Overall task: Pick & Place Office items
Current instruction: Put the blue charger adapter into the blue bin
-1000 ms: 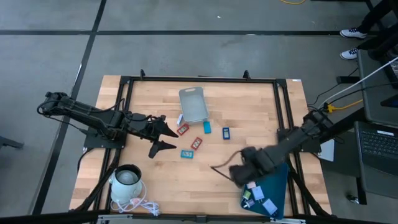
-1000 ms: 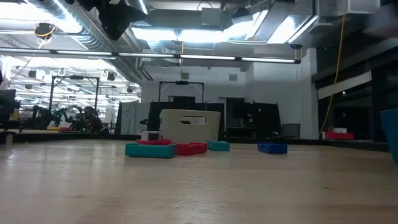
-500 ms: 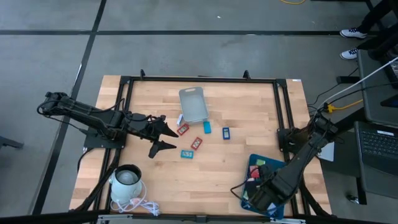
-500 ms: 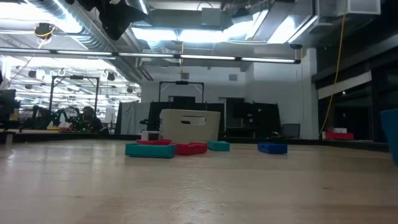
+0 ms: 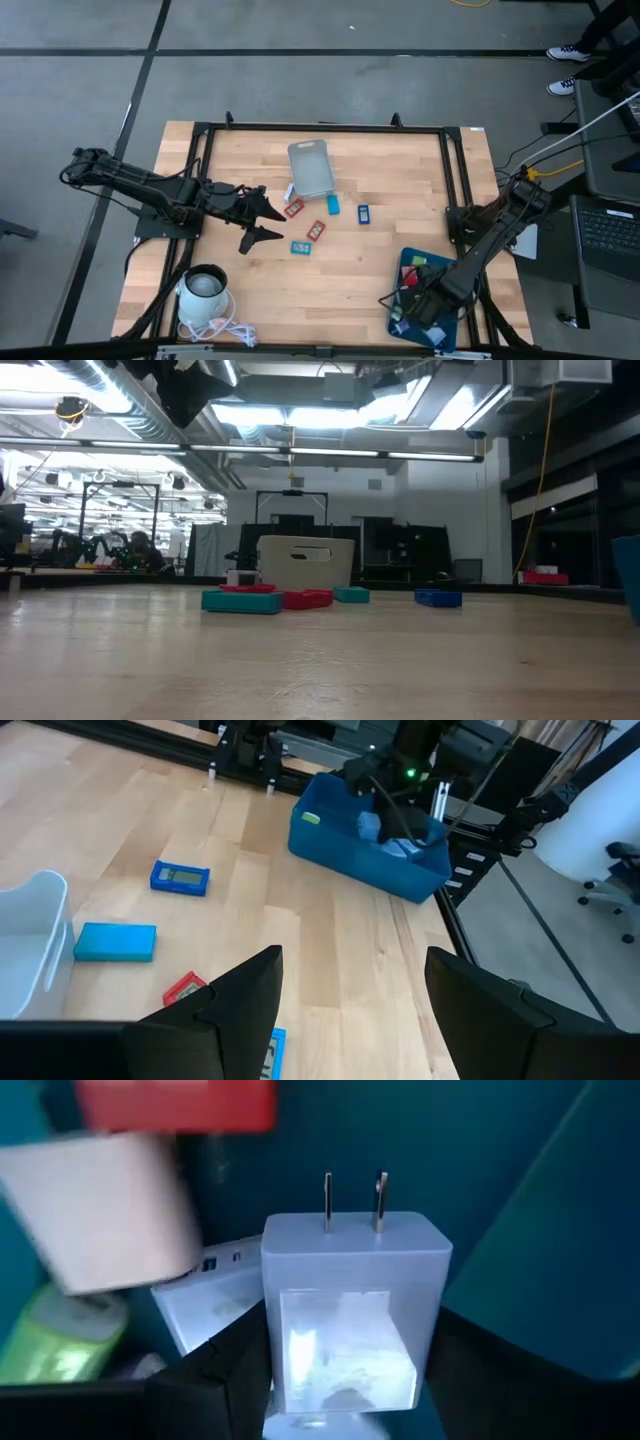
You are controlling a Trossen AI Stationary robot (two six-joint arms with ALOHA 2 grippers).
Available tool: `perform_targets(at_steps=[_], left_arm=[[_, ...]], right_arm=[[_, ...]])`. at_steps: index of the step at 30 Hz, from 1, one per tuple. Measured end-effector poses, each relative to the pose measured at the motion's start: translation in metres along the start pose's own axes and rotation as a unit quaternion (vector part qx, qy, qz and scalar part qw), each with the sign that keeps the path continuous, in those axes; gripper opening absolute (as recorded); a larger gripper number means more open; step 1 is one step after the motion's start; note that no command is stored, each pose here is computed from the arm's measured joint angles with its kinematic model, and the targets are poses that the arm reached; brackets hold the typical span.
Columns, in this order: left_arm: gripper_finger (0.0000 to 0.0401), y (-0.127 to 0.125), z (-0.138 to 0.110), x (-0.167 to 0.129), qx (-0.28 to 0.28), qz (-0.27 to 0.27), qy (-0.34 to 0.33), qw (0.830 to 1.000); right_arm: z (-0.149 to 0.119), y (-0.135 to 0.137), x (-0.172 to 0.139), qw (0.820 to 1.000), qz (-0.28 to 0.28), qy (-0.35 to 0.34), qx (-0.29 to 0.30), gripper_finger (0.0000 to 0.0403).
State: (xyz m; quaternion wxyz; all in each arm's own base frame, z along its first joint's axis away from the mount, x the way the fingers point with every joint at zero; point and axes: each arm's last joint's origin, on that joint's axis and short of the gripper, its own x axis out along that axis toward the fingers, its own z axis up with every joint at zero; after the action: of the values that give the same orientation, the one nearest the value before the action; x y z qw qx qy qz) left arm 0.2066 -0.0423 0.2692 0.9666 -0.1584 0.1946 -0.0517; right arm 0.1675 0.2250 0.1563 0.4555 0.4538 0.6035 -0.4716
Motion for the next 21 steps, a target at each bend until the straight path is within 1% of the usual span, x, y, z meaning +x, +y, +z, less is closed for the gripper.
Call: perform_targets(at_steps=[6, 11, 13, 17, 21], left_arm=[[0.0239, 0.001, -0.001, 0.000, -0.013, 0.004, 0.007, 1.000], [0.0239, 0.001, -0.002, 0.000, -0.022, 0.007, 0.010, 1.000], [0.0239, 0.002, -0.002, 0.000, -0.025, 0.009, 0.009, 1.000], [0.0239, 0.005, -0.001, 0.000, -0.035, 0.017, 0.005, 0.999], [0.0239, 0.009, 0.001, 0.000, -0.039, 0.023, 0.003, 0.999]], right_arm=[[0.013, -0.022, -0.001, 1.000, -0.001, -0.017, -0.012, 0.0208], [0.019, -0.036, -0.008, 0.999, 0.008, -0.050, -0.021, 0.0208], [0.019, -0.039, -0.009, 0.998, 0.006, -0.057, -0.024, 0.0208], [0.018, -0.042, -0.013, 0.998, 0.012, -0.048, -0.031, 0.0208], [0.017, -0.046, -0.011, 0.998, 0.008, -0.050, -0.039, 0.0208]])
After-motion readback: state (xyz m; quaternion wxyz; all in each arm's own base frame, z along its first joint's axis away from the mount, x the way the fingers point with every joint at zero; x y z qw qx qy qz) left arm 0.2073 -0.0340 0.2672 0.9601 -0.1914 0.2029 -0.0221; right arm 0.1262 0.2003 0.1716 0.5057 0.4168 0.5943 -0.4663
